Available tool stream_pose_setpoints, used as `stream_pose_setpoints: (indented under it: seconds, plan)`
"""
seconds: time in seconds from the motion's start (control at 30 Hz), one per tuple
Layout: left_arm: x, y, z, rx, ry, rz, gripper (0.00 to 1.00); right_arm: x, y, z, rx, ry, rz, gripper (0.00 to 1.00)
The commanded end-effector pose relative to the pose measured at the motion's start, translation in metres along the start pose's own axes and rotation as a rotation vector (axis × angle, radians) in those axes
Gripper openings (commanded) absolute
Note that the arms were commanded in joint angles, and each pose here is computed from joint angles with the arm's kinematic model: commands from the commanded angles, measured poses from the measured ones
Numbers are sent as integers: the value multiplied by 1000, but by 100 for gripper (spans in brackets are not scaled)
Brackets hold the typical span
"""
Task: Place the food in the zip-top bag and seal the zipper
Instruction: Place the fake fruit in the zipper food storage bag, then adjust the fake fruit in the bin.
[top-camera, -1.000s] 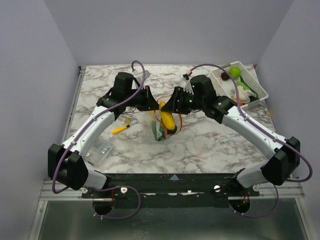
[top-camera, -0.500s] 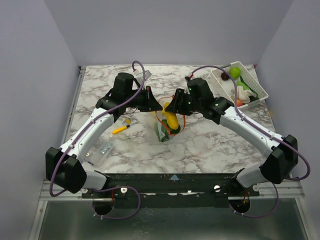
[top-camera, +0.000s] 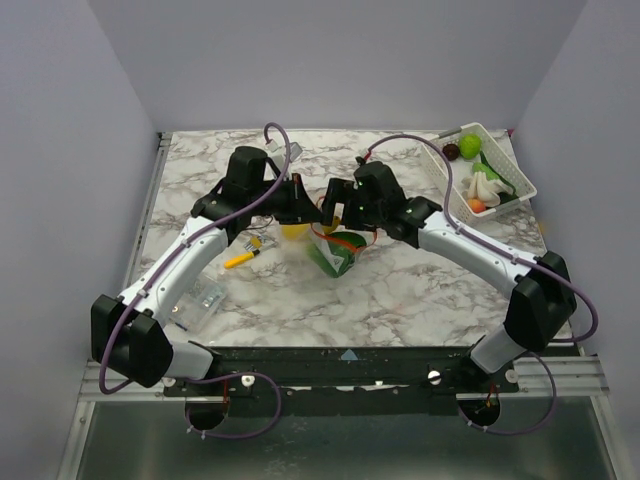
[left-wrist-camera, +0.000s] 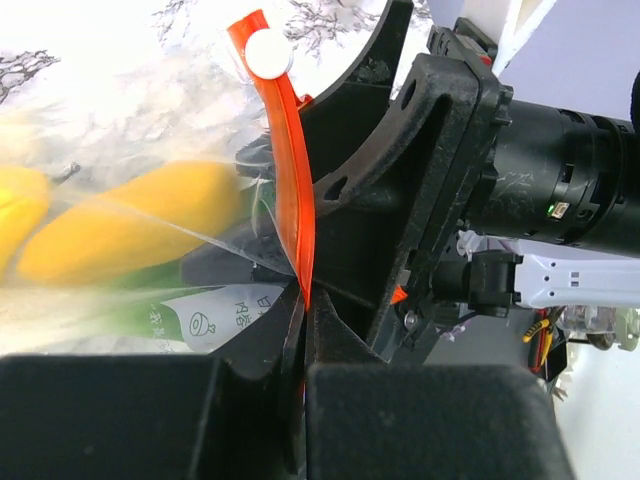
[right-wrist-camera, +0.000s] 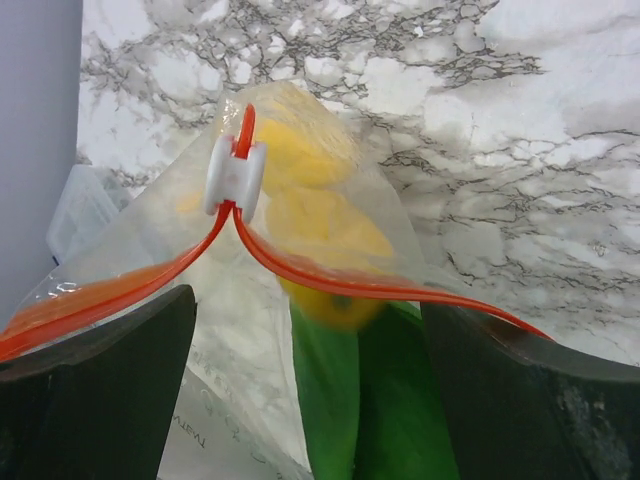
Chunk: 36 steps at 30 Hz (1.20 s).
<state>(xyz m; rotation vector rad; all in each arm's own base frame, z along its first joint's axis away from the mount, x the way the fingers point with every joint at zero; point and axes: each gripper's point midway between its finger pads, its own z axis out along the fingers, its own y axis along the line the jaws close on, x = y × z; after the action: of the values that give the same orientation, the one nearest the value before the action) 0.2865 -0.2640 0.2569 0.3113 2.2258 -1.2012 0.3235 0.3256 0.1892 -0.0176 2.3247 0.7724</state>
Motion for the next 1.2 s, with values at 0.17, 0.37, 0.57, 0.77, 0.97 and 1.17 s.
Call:
stream_pose_setpoints:
  seconds: [0.17, 0.37, 0.57, 0.77, 0.97, 1.17]
  plan:
    - [-6, -18, -5, 54, -23, 47, 0, -20, 13, -30, -14, -84, -28, 85]
    - [-5, -15, -3, 45, -19, 45, 0, -21, -1, -56, 42, -110, -52, 79]
    - [-5, -13, -2, 39, -17, 46, 0, -35, -29, -93, 178, -183, -94, 72]
    - [-4, -10, -1, 32, -12, 42, 0, -58, -72, -126, 369, -266, -129, 63]
    - [-4, -9, 1, 30, -8, 40, 0, -96, -148, -146, 559, -326, -43, 60]
    - [-4, -10, 0, 33, -8, 40, 0, -123, -239, -145, 751, -302, 99, 54]
